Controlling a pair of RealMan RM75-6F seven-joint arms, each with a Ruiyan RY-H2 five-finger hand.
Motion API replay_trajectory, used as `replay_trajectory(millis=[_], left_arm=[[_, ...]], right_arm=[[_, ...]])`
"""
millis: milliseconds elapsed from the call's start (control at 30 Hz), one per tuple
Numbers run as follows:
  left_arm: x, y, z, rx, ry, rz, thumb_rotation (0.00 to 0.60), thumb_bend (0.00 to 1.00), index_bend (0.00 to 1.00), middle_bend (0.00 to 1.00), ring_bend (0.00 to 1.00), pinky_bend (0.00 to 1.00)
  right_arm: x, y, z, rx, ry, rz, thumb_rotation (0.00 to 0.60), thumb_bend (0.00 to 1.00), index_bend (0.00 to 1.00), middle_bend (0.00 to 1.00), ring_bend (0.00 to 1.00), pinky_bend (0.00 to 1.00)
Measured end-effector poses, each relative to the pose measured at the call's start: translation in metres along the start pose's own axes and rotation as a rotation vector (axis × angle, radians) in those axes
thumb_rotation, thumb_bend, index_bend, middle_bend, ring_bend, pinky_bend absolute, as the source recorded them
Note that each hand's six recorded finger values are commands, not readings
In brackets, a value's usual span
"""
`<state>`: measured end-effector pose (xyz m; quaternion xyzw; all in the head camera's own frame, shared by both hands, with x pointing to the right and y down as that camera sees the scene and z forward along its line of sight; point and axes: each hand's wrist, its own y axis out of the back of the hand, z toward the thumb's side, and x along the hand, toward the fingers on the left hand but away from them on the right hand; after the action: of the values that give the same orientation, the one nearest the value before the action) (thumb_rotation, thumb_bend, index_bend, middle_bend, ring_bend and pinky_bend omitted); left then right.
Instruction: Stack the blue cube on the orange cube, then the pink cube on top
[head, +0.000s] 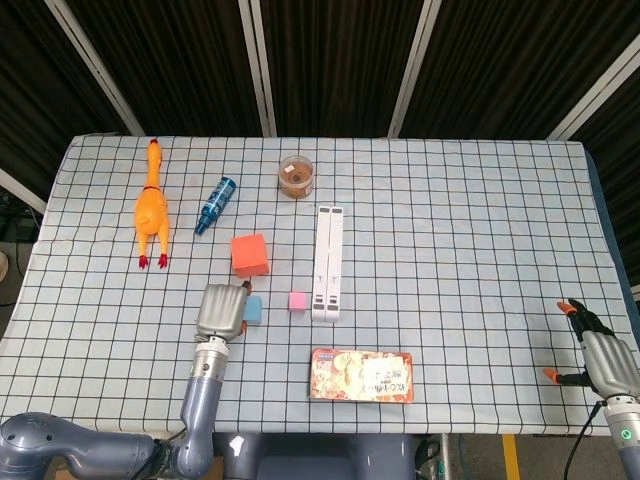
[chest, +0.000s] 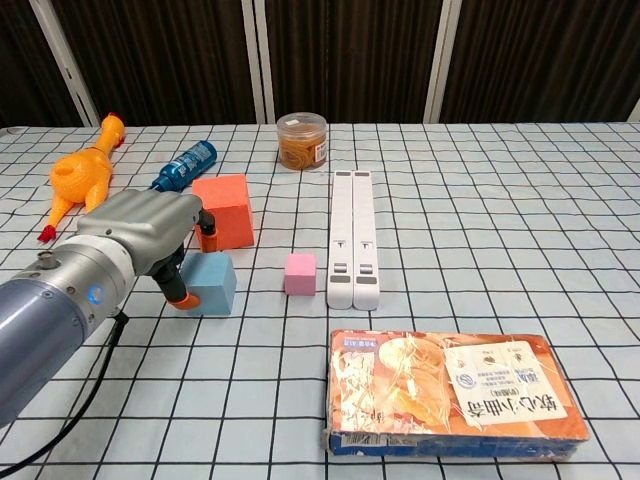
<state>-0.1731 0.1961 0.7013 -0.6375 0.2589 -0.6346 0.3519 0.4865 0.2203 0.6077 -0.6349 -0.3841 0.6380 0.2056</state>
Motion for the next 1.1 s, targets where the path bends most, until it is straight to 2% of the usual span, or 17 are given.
replay_trajectory(millis=[167, 500, 700, 933, 1100], left_arm=[[-0.001, 0.001, -0.001, -0.001, 0.006, 0.010, 0.600, 0.40, 0.49, 1.00, 0.84, 0.86], [-0.006, 0.015, -0.004, -0.070, -0.002, 0.019, 0.600, 0.39, 0.48, 1.00, 0.84, 0.86], [-0.013, 0.045, -0.008, -0.152, -0.004, 0.035, 0.600, 0.38, 0.48, 1.00, 0.84, 0.86], [-0.012, 0.098, -0.036, -0.211, 0.131, 0.126, 0.600, 0.38, 0.48, 1.00, 0.85, 0.86], [-0.009, 0.124, -0.044, -0.259, 0.196, 0.158, 0.600, 0.38, 0.48, 1.00, 0.85, 0.86]], right_arm=[[0.001, -0.001, 0.000, -0.006, 0.002, 0.006, 0.600, 0.04, 0.12, 0.05, 0.10, 0.21], [0.001, -0.001, 0.001, -0.005, 0.005, 0.004, 0.600, 0.04, 0.12, 0.05, 0.10, 0.21], [0.001, -0.002, 0.002, 0.002, 0.005, 0.008, 0.600, 0.04, 0.12, 0.05, 0.10, 0.21], [0.001, -0.004, 0.003, 0.008, 0.005, 0.013, 0.600, 0.04, 0.12, 0.05, 0.10, 0.21], [0.001, -0.004, 0.004, 0.009, 0.007, 0.016, 0.600, 0.04, 0.12, 0.05, 0.10, 0.21]])
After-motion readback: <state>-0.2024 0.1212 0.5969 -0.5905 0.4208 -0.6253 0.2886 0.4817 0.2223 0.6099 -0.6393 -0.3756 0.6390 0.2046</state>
